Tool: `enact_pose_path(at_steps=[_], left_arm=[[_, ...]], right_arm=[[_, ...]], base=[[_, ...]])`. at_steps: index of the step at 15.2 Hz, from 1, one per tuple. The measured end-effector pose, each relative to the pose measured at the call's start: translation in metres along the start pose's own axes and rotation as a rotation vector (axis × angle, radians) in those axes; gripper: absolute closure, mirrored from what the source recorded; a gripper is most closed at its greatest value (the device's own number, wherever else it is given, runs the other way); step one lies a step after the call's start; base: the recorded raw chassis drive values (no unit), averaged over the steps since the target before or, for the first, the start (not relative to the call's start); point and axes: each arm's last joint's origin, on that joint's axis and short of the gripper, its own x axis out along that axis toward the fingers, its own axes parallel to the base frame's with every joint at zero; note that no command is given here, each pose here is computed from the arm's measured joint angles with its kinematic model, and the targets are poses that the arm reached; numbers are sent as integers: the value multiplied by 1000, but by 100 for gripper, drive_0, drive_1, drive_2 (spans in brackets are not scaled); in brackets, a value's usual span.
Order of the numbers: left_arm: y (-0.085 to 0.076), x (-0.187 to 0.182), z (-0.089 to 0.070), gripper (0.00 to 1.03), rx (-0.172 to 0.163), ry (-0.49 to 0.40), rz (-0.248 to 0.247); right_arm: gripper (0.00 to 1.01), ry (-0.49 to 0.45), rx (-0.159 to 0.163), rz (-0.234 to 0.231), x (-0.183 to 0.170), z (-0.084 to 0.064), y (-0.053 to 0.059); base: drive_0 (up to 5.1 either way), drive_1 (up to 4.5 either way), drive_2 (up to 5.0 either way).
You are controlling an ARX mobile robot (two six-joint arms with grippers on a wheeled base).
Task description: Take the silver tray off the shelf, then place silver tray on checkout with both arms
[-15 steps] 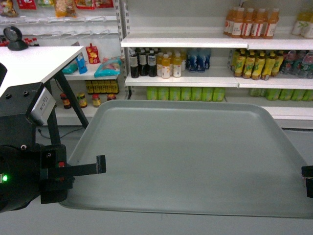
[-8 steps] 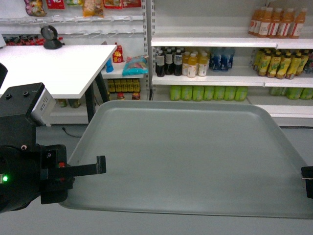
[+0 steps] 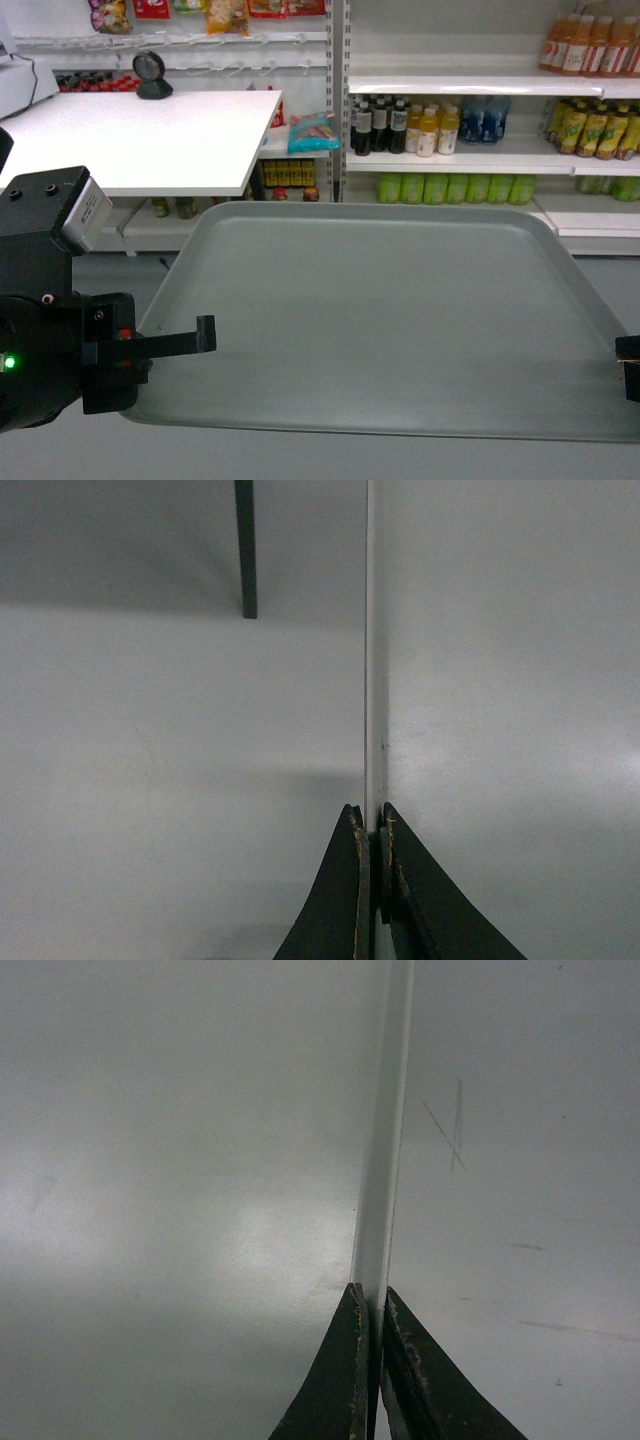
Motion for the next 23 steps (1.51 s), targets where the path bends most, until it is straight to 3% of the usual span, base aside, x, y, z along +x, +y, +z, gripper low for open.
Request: enact_pose_path(at_steps=[23], left_arm=[[0,0,0,101,0,2,-1]], right_arm=[[99,4,1,-1,0,-1,0]], base=[[-501,240,240]])
